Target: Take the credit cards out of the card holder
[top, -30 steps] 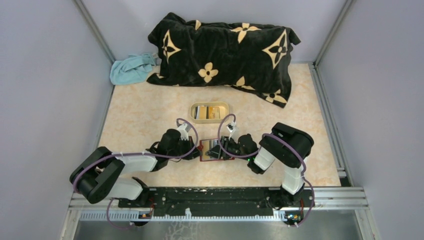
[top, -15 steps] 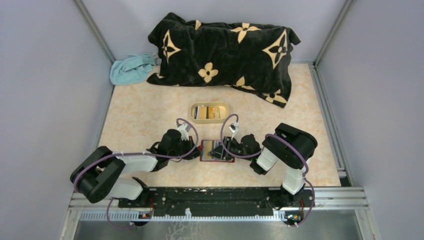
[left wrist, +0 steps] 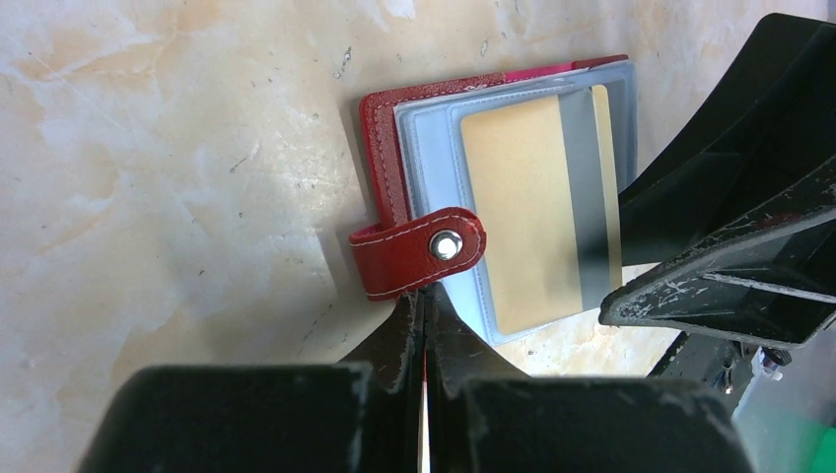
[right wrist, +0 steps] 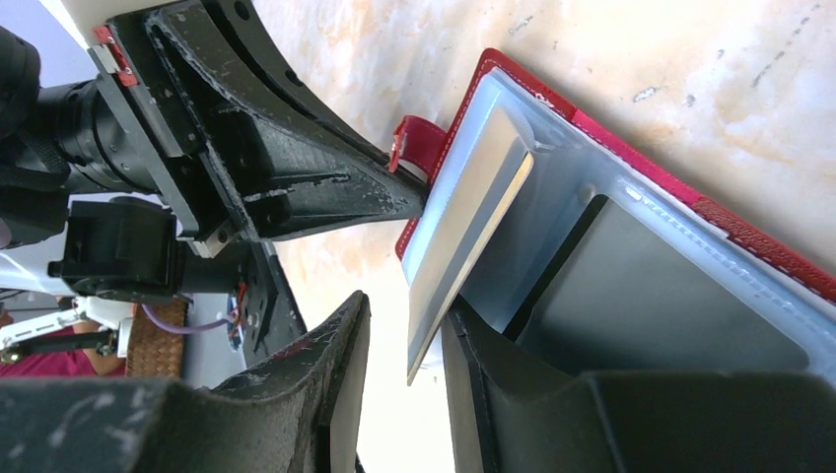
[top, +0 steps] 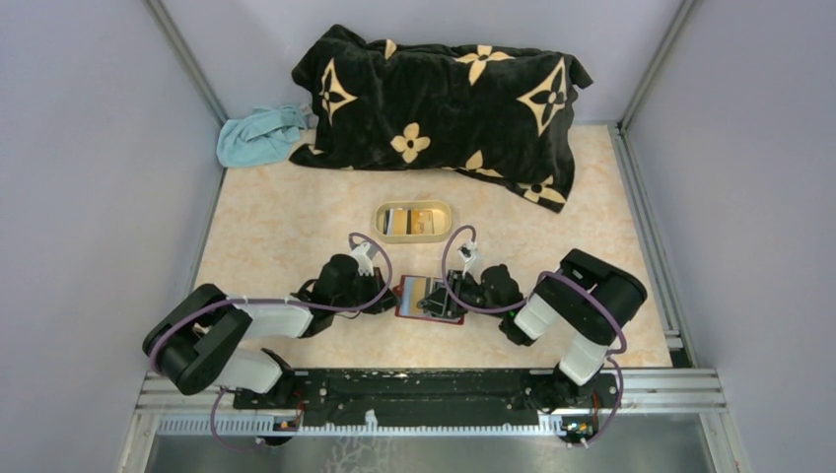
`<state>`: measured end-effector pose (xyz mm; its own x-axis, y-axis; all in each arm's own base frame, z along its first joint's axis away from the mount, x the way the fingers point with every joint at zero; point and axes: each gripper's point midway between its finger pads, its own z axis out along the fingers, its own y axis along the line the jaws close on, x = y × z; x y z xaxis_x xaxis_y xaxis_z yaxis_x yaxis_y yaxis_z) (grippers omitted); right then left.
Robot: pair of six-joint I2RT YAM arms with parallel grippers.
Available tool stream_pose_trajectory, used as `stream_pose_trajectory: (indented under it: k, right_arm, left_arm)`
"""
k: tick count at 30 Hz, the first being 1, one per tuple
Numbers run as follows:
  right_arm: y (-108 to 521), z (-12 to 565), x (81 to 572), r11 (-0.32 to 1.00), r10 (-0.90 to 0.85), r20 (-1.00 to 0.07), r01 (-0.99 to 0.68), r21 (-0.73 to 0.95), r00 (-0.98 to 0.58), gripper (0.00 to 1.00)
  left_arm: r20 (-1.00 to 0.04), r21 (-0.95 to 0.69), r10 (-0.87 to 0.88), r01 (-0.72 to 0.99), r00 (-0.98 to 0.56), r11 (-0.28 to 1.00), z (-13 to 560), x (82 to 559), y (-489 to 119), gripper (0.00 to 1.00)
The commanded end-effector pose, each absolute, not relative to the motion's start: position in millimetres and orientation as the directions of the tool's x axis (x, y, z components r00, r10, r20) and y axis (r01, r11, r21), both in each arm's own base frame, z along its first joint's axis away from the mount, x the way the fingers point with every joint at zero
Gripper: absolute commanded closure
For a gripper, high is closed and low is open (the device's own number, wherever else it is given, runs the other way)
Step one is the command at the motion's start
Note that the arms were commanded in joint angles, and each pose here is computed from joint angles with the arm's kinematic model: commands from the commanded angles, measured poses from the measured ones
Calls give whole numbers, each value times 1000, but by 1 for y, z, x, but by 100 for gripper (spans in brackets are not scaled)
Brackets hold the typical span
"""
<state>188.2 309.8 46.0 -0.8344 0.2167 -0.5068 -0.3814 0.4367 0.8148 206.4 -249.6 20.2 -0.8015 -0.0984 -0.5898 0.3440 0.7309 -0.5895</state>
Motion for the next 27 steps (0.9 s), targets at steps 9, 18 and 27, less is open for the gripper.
stream_pose_trajectory:
  k: [9, 18, 27]
  right_arm:
    - [295, 61, 194, 444, 248, -567, -428, 787, -786, 67]
    - [292, 59, 197, 462, 249, -570, -421, 781, -783, 81]
    - [289, 55, 196, 476, 249, -568, -412, 777, -784, 100]
  left_arm:
    - [-539, -544, -54, 298, -840, 784, -6, 195, -236, 100]
    - [-534, -549, -56, 296, -844, 781, -8, 194, -236, 100]
    - [-531, -551, -57, 294, -845, 781, -8, 193, -236, 100]
